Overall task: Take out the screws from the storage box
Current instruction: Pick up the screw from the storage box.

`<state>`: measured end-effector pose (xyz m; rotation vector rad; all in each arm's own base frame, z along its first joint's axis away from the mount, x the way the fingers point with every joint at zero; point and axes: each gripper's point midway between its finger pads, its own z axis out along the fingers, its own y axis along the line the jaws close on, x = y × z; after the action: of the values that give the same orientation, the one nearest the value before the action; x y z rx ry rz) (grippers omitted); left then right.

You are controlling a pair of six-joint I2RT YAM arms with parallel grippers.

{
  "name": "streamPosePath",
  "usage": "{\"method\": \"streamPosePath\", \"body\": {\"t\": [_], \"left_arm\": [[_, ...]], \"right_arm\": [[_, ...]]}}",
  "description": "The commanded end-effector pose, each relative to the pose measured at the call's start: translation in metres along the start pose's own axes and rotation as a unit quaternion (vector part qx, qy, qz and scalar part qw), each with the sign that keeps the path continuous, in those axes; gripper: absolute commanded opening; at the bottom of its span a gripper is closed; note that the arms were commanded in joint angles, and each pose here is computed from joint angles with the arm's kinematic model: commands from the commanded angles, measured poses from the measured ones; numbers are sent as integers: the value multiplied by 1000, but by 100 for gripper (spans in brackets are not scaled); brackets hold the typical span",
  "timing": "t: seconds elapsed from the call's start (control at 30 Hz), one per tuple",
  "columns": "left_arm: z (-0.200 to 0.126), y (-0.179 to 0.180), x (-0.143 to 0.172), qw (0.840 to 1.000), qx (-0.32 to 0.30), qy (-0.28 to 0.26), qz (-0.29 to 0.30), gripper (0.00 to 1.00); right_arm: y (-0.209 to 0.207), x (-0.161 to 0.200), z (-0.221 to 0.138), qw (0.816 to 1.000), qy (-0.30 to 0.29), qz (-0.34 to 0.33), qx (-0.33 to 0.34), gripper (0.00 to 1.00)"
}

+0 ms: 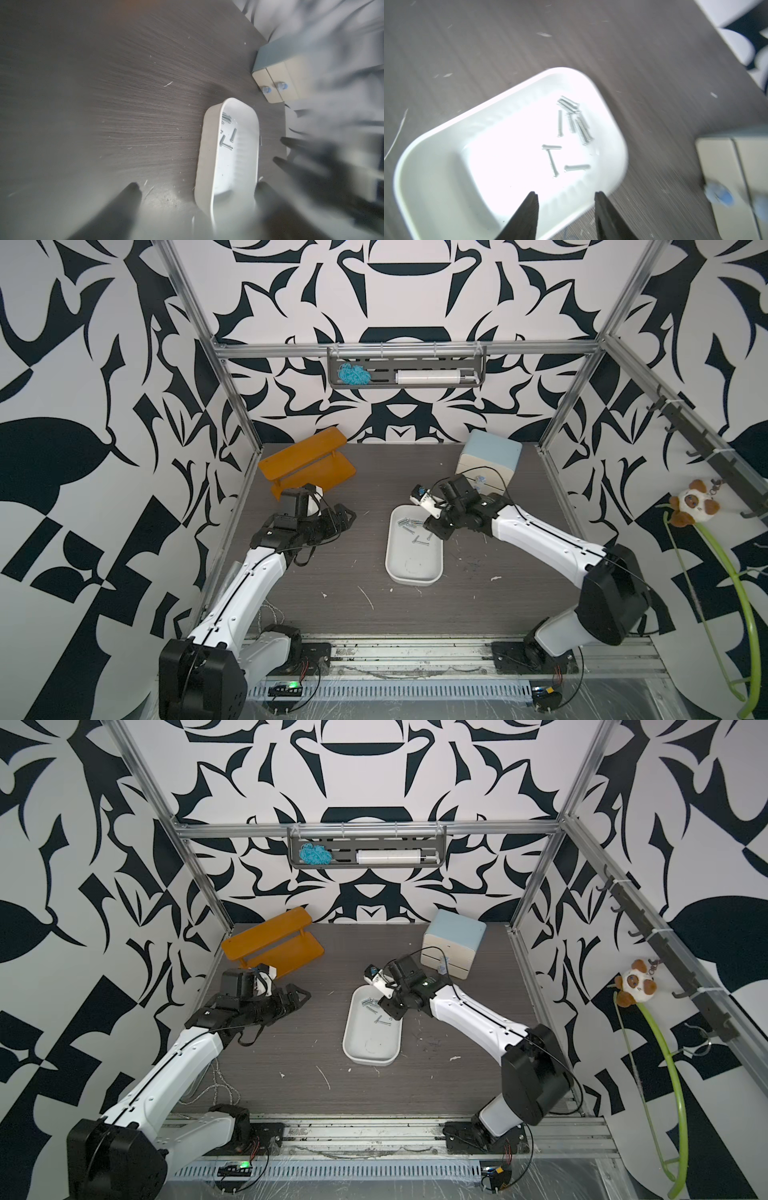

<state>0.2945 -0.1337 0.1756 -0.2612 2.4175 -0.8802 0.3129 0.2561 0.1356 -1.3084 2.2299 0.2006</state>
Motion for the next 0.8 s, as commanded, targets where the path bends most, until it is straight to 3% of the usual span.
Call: {"method": "streamPosePath", "body": {"t": [0.0, 0.2, 0.57, 0.77], "left_arm": [[1, 5, 4, 1000, -1, 4, -4, 93], [-3, 7, 7, 1000, -4, -1, -3, 93], [-8, 9, 9, 1000, -13, -3, 2, 93], [-8, 8, 10, 1000, -13, 0, 3, 93]], "right_arm": [[4, 5, 9, 998, 37, -32, -40, 42], [14, 23, 44, 991, 111, -40, -63, 40], [26, 40, 73, 985, 145, -40, -81, 40], [27, 49, 88, 982, 167, -29, -84, 35]]}}
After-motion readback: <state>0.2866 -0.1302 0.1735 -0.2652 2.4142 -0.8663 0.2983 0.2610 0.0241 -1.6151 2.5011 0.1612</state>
